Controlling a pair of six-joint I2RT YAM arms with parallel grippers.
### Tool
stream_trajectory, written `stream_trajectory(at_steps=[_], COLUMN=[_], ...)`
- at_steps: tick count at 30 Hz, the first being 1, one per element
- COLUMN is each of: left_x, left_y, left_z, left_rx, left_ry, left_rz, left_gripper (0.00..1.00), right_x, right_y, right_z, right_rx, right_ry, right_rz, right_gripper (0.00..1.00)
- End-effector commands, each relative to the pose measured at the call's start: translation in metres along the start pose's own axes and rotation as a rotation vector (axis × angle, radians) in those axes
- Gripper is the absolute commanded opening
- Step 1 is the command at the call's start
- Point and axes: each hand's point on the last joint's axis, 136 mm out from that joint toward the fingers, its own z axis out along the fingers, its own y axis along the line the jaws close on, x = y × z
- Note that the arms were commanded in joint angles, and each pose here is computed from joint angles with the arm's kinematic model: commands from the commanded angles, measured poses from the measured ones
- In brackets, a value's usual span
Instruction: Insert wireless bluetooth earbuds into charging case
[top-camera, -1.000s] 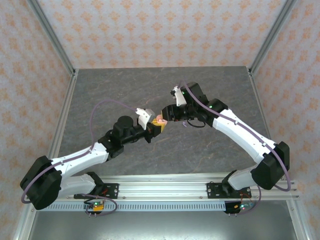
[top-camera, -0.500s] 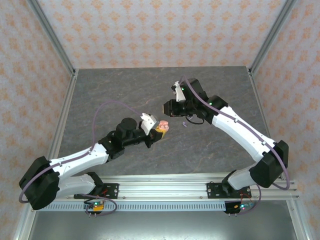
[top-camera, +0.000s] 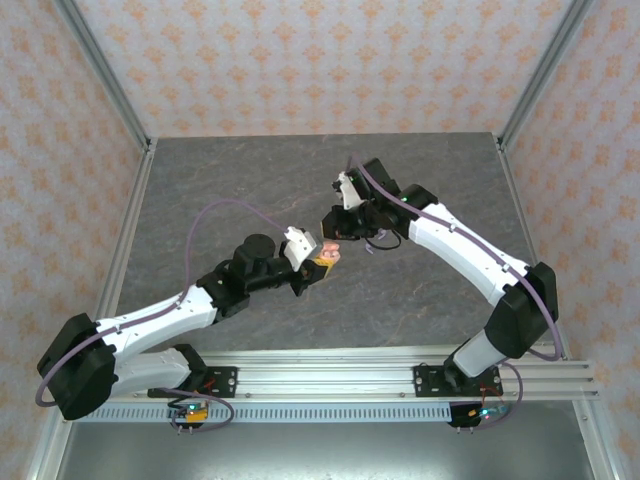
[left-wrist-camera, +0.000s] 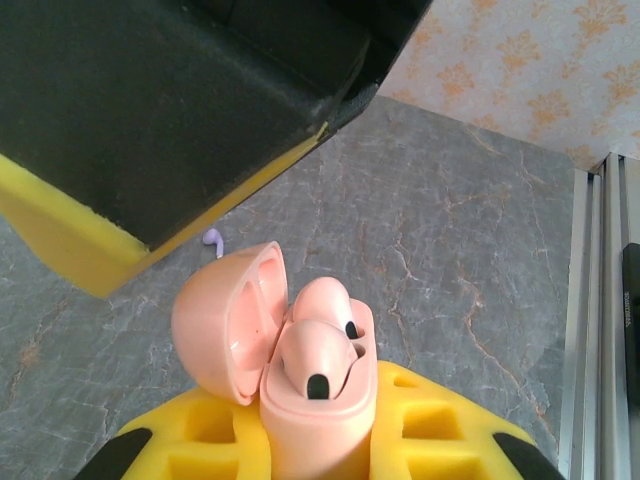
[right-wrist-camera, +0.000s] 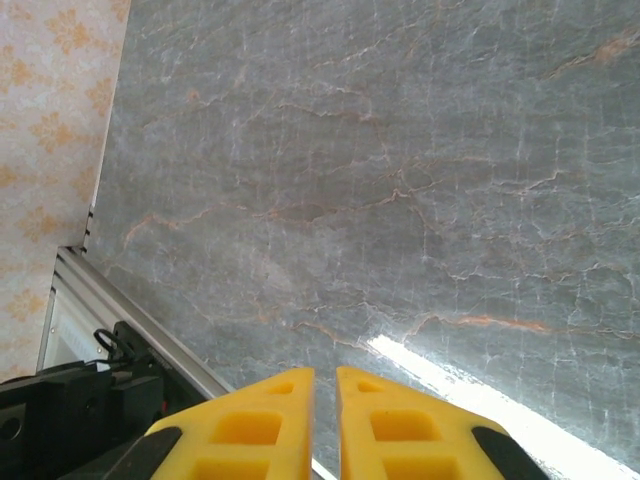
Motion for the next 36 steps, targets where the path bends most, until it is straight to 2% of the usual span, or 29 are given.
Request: stream_trajectory(at_steps=[1,11,25,31,36], left_x=[-0.019,-0.016,-0.015,-0.009,-0.001], left_y=[0.001,0.016,0.029,0.038,0.057], left_z=[-0.003,0.003,0.007,0.006,0.004], left_rx=[-0.02,-0.096,-0.137,-0.183,-0.262], left_ry=[-0.041,-0.031,-0.017,-0.004,-0.002], left_rz=[0.022,-0.042,-0.137,-0.161,-0.254], left_gripper=[0.07,0.07,0.08,0.08,0.09], right_x=[0.008,0.027,0.025,0.012,-0.008], right_y=[0.011,0.013,0.001,-0.011,-0.035], right_z=[-0.002,0.005,0.001,-0.004,-0.026], right_rx=[-0.039,-0.047,0.021,0.102,0.216], right_ry=[0.049,0.13,0.096,0.018,-0.135], right_rz=[-0.026,-0.055,-0.06,-0.039,0.029], right_gripper=[0.15,0.15,0.16,0.31,0.39])
